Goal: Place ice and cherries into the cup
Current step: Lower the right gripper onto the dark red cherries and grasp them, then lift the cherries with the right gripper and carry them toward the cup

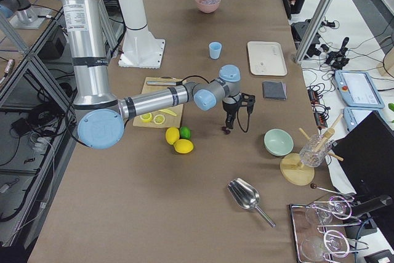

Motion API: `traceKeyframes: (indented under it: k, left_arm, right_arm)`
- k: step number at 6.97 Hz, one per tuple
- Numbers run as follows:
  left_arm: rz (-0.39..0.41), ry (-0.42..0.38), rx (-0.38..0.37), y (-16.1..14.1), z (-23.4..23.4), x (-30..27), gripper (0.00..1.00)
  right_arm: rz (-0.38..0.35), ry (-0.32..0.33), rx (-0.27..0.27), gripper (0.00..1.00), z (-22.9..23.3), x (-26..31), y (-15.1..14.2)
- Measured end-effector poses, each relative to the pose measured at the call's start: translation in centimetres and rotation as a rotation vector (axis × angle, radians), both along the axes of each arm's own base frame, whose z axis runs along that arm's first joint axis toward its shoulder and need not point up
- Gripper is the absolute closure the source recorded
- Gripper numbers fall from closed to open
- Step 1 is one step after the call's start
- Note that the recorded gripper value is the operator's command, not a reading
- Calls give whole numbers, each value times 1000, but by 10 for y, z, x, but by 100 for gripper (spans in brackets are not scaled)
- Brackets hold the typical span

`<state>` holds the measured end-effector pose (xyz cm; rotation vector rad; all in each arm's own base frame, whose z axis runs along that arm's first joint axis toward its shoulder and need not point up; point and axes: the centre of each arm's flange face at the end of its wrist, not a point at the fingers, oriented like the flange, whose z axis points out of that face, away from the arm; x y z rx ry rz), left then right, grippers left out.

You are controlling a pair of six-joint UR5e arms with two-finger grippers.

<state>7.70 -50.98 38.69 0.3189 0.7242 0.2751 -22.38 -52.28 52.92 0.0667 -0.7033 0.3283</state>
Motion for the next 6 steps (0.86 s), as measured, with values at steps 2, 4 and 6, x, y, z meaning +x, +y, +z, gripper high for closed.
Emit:
traceKeyframes:
  k: [2,4,6]
  left_arm:
    - [1,1,4,-1,-2,1,1]
    - [1,3,7,-1,-4,1,1]
    - [1,4,9,0,-5,0,1]
  right_arm:
    - [54,21,-43,46,8,-14,8]
    - [86,44,-72,56,18,-22,18]
    - [112,50,-86,61,18,-33,22]
